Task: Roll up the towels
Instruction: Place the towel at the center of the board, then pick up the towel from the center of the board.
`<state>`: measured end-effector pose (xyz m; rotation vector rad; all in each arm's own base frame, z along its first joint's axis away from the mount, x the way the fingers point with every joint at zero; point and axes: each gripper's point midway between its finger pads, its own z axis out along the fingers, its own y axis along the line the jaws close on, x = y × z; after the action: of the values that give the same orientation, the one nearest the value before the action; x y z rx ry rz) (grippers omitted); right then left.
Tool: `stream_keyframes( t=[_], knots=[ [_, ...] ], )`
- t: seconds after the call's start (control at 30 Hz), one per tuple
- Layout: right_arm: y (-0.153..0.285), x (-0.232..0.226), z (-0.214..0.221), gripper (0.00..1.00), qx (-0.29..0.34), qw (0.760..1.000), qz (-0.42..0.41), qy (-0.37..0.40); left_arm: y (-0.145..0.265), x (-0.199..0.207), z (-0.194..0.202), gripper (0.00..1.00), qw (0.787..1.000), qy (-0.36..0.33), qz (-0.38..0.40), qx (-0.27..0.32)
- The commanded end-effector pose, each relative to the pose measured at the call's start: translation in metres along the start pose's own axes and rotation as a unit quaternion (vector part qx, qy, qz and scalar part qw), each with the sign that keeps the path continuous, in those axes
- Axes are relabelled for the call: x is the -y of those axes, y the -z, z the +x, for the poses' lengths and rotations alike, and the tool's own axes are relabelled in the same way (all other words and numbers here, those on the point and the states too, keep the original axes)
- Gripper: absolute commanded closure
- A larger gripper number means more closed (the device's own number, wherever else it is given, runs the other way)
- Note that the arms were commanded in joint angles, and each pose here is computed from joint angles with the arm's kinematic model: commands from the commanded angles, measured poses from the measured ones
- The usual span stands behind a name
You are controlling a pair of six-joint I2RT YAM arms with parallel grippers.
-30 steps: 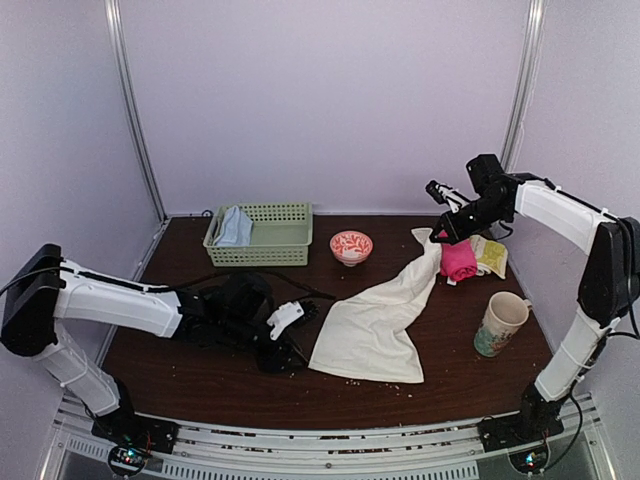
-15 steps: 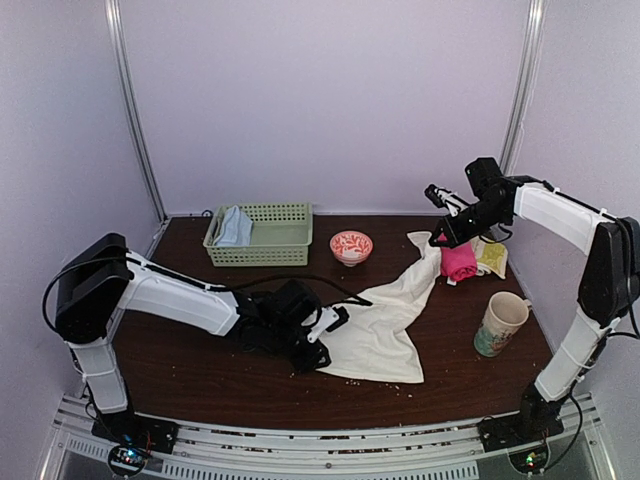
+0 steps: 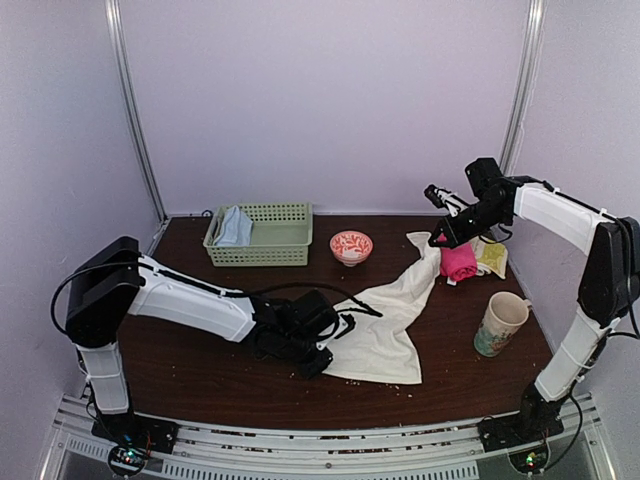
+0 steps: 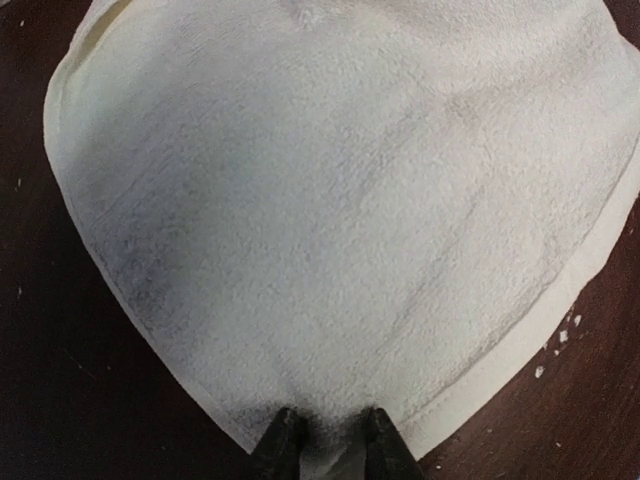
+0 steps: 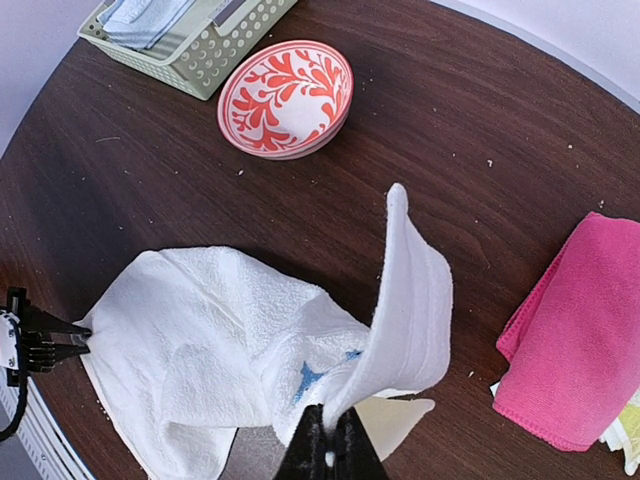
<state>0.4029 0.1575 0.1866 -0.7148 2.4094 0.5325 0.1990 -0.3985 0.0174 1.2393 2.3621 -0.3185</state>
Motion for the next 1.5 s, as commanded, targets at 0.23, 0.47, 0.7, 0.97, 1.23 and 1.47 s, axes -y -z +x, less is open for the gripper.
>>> stream_keyframes(
  t=[0.23, 0.47, 0.7, 0.97, 1.23, 1.47],
  knots=[
    [-0.012, -0.026, 0.03, 0.95, -0.037, 0.995, -0.083, -0.041, 0.043, -0.089, 0.08, 1.0, 0.983, 0.036, -0.146, -0.107],
    [-0.028, -0.02, 0.053, 0.78, -0.077, 0.991, -0.081, -0.074, 0.084, -0.14, 0.069, 0.98, 0.982, 0.063, -0.163, -0.072],
    [-0.027, 0.012, 0.054, 0.57, -0.09, 0.992, -0.038, -0.076, 0.102, -0.134, 0.038, 0.51, 0.989, 0.077, -0.124, 0.003],
    [-0.01, -0.011, 0.062, 0.65, -0.07, 0.993, -0.021, 0.088, 0.114, -0.168, 0.055, 0.33, 0.967, 0.194, -0.164, 0.032],
    [-0.045, -0.037, 0.115, 0.66, -0.137, 0.977, -0.025, 0.163, 0.097, -0.176, 0.081, 0.3, 0.953, 0.264, -0.146, 0.002],
    [-0.069, -0.04, 0.124, 0.66, -0.16, 0.964, 0.027, 0.209, 0.086, -0.176, 0.107, 0.39, 0.947, 0.277, -0.155, -0.056]
  ],
)
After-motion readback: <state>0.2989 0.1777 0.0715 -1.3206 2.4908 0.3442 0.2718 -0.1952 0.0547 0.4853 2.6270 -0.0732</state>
